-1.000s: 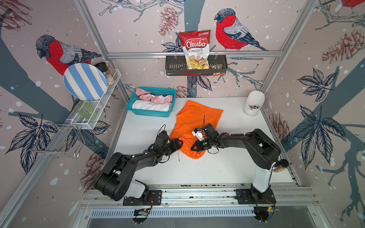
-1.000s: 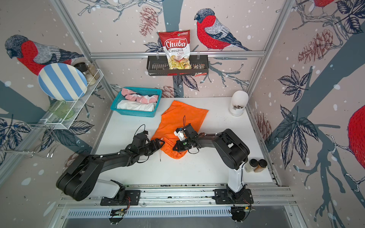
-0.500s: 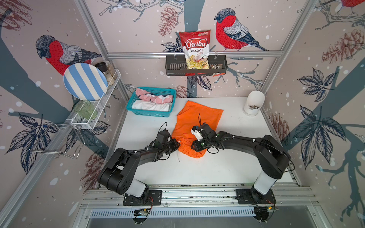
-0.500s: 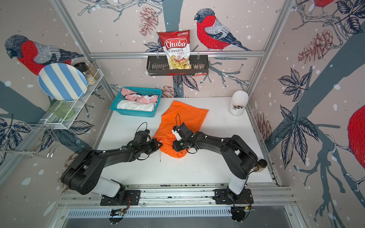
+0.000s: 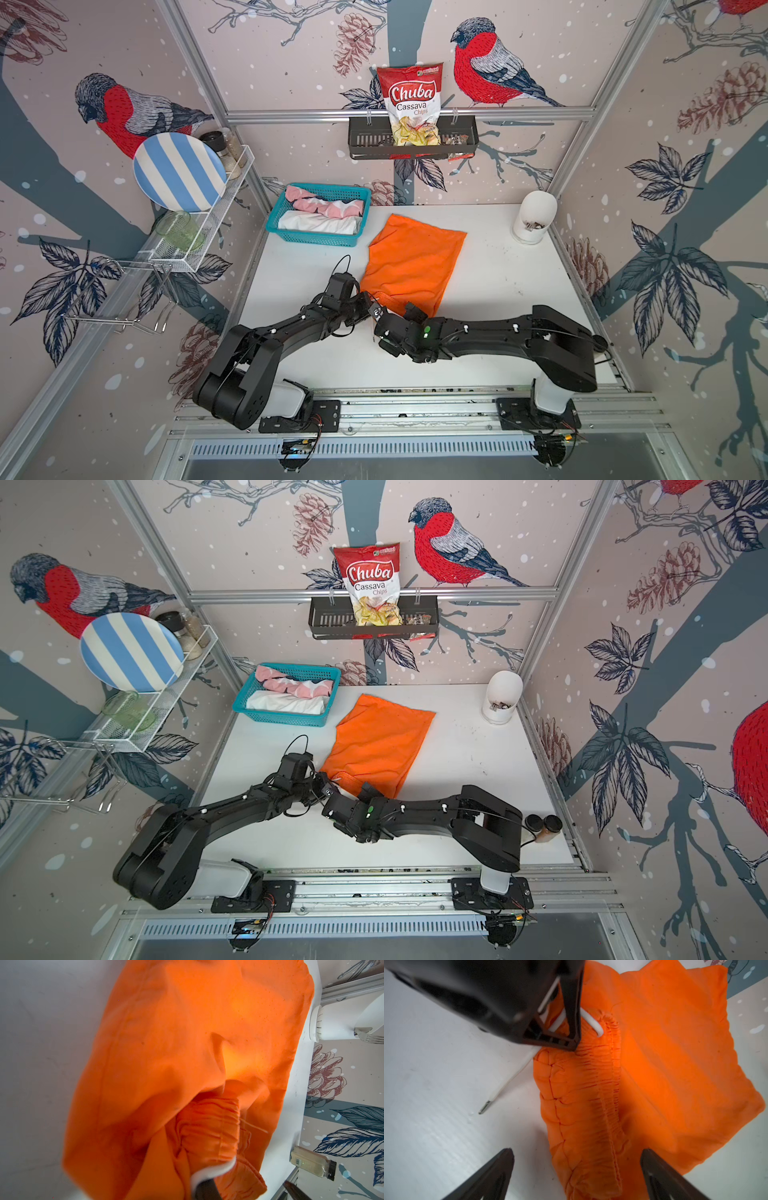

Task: Roll up the shorts
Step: Roll the shorts at the center of the board.

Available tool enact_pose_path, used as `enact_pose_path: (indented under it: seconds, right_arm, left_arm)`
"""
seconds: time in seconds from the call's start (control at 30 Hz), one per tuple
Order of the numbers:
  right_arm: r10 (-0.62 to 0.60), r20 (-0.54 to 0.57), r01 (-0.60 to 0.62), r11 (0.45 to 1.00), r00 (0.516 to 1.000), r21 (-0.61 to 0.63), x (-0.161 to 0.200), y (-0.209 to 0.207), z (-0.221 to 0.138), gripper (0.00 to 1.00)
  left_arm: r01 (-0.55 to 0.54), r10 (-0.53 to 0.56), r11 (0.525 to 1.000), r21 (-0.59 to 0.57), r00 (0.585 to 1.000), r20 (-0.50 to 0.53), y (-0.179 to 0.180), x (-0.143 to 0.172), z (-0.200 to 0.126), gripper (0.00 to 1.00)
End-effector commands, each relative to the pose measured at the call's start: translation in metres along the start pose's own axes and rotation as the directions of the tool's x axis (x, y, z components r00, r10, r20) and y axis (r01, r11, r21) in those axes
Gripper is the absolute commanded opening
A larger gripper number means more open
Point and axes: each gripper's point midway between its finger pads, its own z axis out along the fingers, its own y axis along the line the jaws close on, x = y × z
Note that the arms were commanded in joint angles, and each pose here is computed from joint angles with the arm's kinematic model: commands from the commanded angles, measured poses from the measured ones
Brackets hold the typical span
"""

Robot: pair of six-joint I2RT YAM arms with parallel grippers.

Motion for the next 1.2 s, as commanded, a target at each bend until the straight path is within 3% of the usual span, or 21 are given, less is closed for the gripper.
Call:
enact_pose_path:
  seconds: [0.0,0.23,0.37,0.5,0.87,1.17]
  right_arm:
    - [-0.078,0.031,0.074,0.989,0.996,0.126,-0.007,-0.006,0.014,1.00]
    - [-0.136,-0.007,0.131,0.938,0.991,0.322,0.008,-0.029,0.042,1.00]
    - [-0.134,-0.023,0.132,0.904,0.991,0.407,0.021,-0.050,0.039,0.99]
    - [-0.131,0.001,0.119,0.902,0.991,0.416,0.028,-0.057,0.023,0.94]
    - [-0.247,0.020,0.220,0.895,0.969,0.387,0.033,-0.035,0.011,0.59]
    - [-0.245,0.044,0.220,0.925,0.969,0.310,0.031,-0.021,0.008,0.04]
  left_arm:
    - [0.006,-0.006,1.000,0.023,1.000,-0.024,-0.007,0.002,-0.003,0.13]
    - [0.011,-0.010,0.999,0.035,1.000,-0.029,-0.012,0.004,-0.011,0.14]
    - [0.008,-0.007,1.000,0.029,0.999,-0.032,-0.010,0.005,-0.014,0.15]
    - [0.011,-0.010,1.000,0.028,0.999,-0.032,-0.007,0.007,-0.016,0.15]
    - [0.005,-0.004,0.999,0.035,0.999,-0.035,-0.009,0.007,-0.017,0.15]
    - [-0.003,0.003,1.000,0.011,1.000,-0.017,-0.003,0.006,-0.021,0.17]
